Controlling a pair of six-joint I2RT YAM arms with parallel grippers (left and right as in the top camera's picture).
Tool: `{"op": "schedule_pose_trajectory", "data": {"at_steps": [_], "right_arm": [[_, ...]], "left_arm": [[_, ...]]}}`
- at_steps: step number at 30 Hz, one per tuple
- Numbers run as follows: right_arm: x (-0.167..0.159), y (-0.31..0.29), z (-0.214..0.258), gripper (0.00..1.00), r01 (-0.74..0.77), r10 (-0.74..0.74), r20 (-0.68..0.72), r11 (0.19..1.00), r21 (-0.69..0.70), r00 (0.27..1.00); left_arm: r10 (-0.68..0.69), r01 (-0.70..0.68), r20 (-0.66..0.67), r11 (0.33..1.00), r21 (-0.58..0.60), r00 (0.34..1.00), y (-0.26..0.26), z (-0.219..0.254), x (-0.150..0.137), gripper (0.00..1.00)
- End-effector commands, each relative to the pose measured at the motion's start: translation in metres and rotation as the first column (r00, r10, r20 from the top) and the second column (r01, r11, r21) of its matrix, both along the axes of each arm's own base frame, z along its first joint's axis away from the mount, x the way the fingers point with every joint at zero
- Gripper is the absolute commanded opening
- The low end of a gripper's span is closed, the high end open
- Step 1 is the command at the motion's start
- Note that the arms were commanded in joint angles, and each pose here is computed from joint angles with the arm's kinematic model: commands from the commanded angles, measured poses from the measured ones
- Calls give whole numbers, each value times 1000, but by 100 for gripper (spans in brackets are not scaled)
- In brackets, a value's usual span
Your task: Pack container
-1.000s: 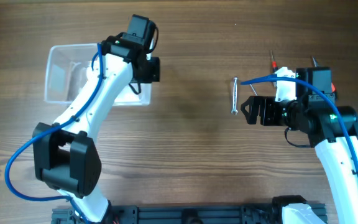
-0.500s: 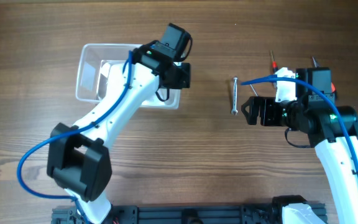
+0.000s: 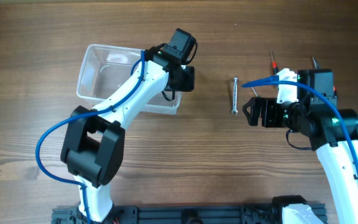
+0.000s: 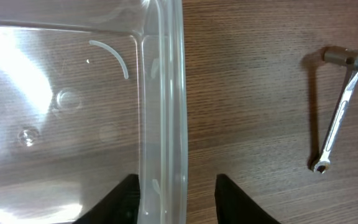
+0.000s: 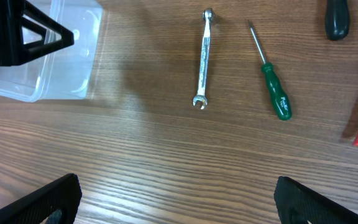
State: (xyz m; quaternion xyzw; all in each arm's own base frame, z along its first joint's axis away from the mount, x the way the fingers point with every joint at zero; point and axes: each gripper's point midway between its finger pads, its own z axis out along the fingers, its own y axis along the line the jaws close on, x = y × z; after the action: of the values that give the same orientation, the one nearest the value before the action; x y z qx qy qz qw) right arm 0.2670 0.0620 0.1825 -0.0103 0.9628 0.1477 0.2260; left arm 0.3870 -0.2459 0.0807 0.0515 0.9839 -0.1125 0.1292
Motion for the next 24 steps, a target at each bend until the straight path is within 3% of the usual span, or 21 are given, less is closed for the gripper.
{"op": "schedule_pose_trajectory", "data": {"at_steps": [1,5,10,13,15,17,18,21,24], "right_arm": [[3,-3,11,100,11,-11,36,1000,-13,999],[3,-3,11,100,5,-4,35,1000,-16,999],[5,-3,11,92,-16,17,49,1000,-27,999],[8,10,23,75,-81,80,91,997,8,993],[13,29,41,40,-141,133,147,989,46,980],[19,50,60,12,-213,194,199,974,74,961],[20,61,66,4,-249,225,217,965,88,950],[26,113,77,4,-405,363,251,903,142,897],[35,162,74,4,-514,467,249,838,181,849]], "left_arm": [[-9,10,27,1000,-27,1000,-4,12,6,55],[26,-26,120,1000,-6,992,14,41,25,72],[160,-161,247,987,-15,956,76,106,43,74],[251,-257,303,966,-20,919,131,145,40,81],[350,-367,325,930,-10,878,183,170,26,86],[439,-463,325,886,-4,837,229,184,9,97],[478,-504,320,864,-1,818,247,188,0,99],[632,-658,281,753,-1,722,307,195,-32,100],[703,-724,241,690,-4,669,338,192,-49,100]]}}
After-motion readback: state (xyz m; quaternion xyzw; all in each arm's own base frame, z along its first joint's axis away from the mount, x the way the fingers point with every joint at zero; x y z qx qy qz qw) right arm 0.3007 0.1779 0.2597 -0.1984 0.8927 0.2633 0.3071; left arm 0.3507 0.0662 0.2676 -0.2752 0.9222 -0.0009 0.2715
